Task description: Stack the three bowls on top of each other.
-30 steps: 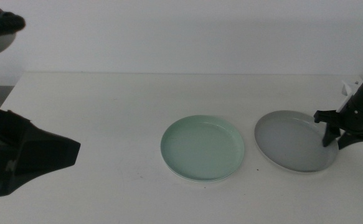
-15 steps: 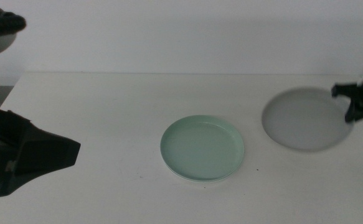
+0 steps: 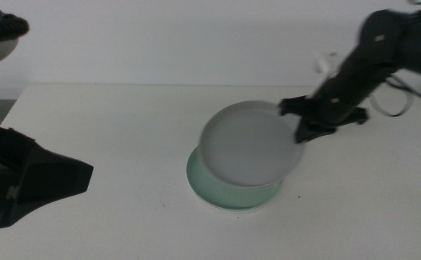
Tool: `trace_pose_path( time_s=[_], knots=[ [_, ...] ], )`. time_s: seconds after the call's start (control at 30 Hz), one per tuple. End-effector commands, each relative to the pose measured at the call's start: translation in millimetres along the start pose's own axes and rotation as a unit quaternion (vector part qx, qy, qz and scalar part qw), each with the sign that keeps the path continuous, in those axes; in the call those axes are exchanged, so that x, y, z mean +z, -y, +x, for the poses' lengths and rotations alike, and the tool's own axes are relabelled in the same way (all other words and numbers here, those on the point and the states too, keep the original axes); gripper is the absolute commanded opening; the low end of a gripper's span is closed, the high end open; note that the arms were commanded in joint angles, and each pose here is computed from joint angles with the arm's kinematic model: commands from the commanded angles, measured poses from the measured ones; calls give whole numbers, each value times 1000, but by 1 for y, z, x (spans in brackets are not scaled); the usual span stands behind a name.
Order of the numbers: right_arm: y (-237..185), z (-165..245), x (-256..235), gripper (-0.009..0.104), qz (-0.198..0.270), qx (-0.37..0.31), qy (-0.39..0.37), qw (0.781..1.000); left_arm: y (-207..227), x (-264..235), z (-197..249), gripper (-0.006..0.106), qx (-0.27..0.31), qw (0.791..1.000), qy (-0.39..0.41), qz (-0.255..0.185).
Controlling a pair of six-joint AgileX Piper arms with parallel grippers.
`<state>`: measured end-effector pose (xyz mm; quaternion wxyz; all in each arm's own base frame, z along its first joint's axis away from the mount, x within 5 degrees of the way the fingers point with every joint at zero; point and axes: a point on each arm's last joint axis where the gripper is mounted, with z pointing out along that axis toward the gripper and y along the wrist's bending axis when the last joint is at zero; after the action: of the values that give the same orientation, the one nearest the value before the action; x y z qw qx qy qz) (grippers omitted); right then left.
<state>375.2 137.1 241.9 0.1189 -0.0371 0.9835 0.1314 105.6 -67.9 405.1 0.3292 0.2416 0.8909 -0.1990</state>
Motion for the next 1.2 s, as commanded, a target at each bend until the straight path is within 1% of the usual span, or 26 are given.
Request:
trace_pose_path(
  time_s=[0.0,0.17,0.37,0.43,0.5,0.53,0.7,0.8,0.87,0.97,1.07,1.17],
  knots=[
    [-15,-4,12,-2,-5,-6,0,1000,1,-1,0,94,-2,1000,6,1],
    [-22,-6,32,-2,-13,-2,-20,1000,1,-1,0,94,-2,1000,6,1],
    [-18,-6,47,-2,-2,-3,-33,999,1,-1,0,94,-2,1000,6,1],
    [-17,-6,49,1,0,-4,-35,999,1,-1,0,94,-2,1000,6,1],
    [-17,-6,50,9,0,-6,-37,999,1,-1,0,94,-2,1000,6,1],
    [-17,-6,50,17,0,-9,-37,999,1,-1,0,94,-2,1000,6,1],
    [-16,-7,50,60,-1,-28,-33,999,1,-1,0,94,-2,1000,6,1],
    [-14,-9,38,76,-4,-45,-20,999,1,-1,0,94,-2,1000,6,1],
    [-10,-11,23,79,-2,-54,-7,999,1,-1,0,94,-2,1000,6,1],
    [1,-13,-17,79,21,-70,34,997,1,-1,0,94,-2,1000,6,1],
    [14,-12,-65,79,31,-62,91,993,1,-1,0,94,-2,1000,6,1],
    [28,1,-114,79,33,-44,161,985,1,-1,0,94,-2,1000,6,1]
  ],
)
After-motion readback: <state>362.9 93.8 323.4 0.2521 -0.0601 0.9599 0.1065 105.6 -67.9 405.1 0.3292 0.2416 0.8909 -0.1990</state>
